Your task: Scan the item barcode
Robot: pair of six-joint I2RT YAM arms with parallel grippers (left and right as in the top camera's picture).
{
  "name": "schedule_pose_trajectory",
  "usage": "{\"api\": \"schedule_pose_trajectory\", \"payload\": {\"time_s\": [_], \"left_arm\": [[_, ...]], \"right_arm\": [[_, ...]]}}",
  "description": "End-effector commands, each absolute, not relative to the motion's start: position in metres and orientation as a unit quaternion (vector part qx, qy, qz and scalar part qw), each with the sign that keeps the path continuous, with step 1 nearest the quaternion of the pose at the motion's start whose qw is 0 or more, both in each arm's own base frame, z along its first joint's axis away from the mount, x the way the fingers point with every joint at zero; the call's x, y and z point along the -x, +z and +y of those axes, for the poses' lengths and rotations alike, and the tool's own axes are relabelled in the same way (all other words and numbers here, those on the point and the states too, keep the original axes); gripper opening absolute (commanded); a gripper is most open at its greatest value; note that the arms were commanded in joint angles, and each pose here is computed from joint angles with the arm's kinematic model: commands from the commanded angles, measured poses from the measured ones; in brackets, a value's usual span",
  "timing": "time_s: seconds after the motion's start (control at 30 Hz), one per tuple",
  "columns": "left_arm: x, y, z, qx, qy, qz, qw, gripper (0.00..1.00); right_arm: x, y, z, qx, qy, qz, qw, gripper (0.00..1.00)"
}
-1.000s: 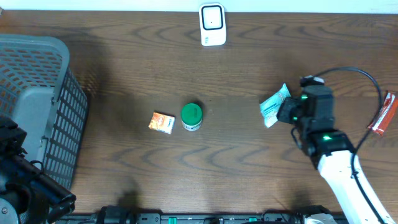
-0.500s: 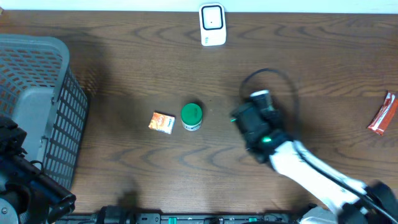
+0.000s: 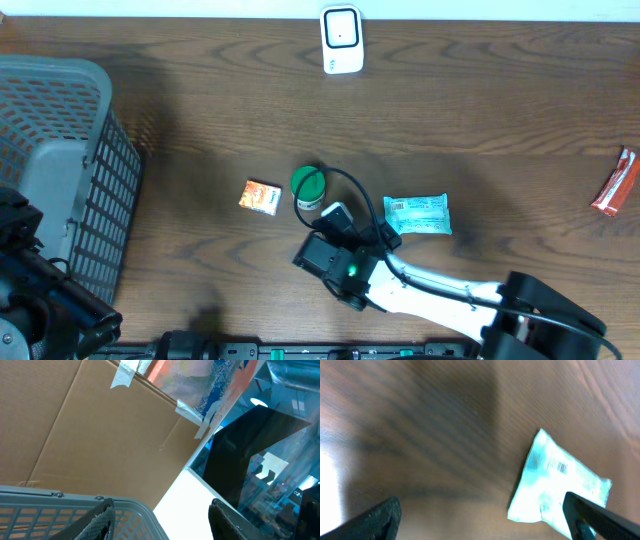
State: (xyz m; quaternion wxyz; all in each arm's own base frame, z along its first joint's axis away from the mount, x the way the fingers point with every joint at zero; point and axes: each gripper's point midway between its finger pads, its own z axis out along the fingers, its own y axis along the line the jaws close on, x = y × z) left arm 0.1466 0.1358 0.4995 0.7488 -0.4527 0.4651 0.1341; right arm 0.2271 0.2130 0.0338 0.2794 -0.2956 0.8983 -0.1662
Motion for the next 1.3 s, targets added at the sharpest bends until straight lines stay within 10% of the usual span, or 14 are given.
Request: {"api": "schedule_pose_trajectory", "payload": {"time_s": [0.0, 0.3, 0.33, 0.4, 0.43, 0.67, 0.9, 1.27], "left_arm": [[-0.146, 0.5, 0.136, 0.454, 0.132, 0.463, 0.75, 0.61], [-0.146, 0.5, 0.136, 0.454, 0.132, 0.463, 0.75, 0.61], [-0.146, 0.5, 0.136, 0.454, 0.132, 0.463, 0.75, 0.61], [-0.146, 0.5, 0.136, 0.454, 0.132, 0.463, 0.75, 0.61], [-0.146, 0.499, 0.136, 0.454, 0.132, 0.463, 0.75, 0.61], [-0.146, 0.5, 0.136, 0.454, 0.132, 0.463, 0.75, 0.61], [-0.146, 0.5, 0.136, 0.454, 0.132, 0.463, 0.75, 0.61], [-0.146, 0.5, 0.136, 0.454, 0.132, 0.463, 0.75, 0.61]], "right_arm": [[-0.234, 0.085, 0.238, 0.19, -0.082, 0.923, 0.323, 0.99], [-0.261, 0.12, 0.179, 0.076, -0.07, 0.95, 0.295, 0.07], [-0.261, 0.115, 0.172, 0.056, -0.061, 0.959, 0.273, 0.12], [-0.256, 0.103, 0.167, 0.029, -0.014, 0.977, 0.211, 0.89], [-0.254, 0.098, 0.167, 0.016, 0.022, 0.984, 0.176, 0.99], [-0.255, 0.113, 0.192, 0.094, 0.248, 0.959, 0.095, 0.99], [-0.26, 0.085, 0.096, -0.292, 0.131, 0.947, 0.042, 0.99], [-0.237, 0.02, 0.095, -0.422, 0.186, 0.886, 0.044, 0.99]]}}
